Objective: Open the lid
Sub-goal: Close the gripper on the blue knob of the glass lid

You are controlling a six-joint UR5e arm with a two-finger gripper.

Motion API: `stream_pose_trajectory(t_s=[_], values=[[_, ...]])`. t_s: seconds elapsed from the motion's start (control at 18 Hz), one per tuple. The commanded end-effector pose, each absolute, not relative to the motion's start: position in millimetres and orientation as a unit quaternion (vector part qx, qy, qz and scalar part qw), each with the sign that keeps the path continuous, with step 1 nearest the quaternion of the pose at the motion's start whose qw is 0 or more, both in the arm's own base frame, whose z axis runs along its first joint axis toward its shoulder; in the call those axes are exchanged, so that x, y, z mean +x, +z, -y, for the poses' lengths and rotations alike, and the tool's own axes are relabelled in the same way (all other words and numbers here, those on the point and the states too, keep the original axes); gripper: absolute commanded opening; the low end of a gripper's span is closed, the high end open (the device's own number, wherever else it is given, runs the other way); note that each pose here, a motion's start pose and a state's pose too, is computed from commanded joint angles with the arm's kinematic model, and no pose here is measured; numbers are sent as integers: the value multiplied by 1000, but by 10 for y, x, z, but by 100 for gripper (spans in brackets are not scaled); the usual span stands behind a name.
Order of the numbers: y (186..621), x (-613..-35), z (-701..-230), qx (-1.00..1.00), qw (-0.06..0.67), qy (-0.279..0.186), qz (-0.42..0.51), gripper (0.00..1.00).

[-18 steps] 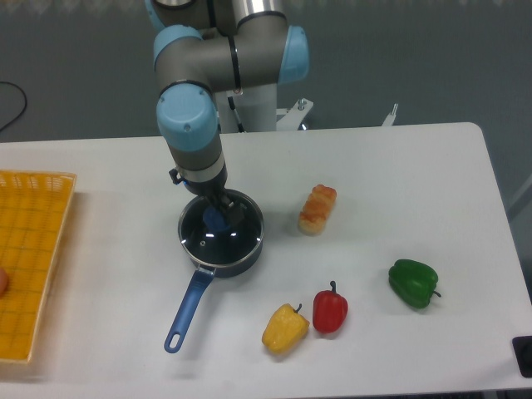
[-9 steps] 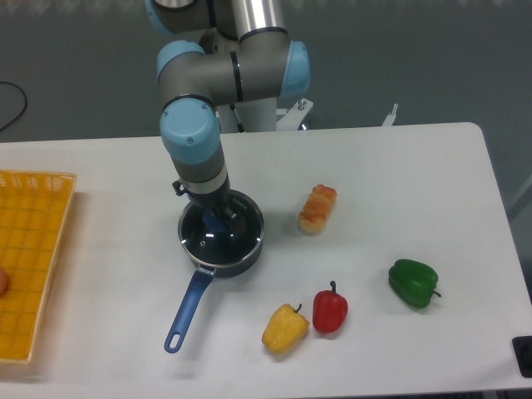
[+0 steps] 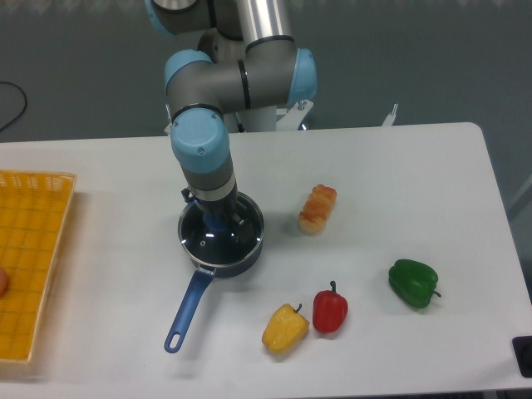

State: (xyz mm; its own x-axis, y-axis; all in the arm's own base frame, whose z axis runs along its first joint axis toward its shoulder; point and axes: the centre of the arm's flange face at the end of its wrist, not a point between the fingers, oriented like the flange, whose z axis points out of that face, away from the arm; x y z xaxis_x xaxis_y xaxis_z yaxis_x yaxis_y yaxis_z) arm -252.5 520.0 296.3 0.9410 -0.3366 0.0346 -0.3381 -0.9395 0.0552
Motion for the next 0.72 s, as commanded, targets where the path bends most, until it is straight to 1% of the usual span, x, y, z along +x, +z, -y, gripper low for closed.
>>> stream_pose_trajectory(t_s=[0.61, 0.72], values=[[2791, -2505, -5204, 983, 48, 20, 173, 100], [2767, -2506, -5203, 983, 50, 21, 174, 97]])
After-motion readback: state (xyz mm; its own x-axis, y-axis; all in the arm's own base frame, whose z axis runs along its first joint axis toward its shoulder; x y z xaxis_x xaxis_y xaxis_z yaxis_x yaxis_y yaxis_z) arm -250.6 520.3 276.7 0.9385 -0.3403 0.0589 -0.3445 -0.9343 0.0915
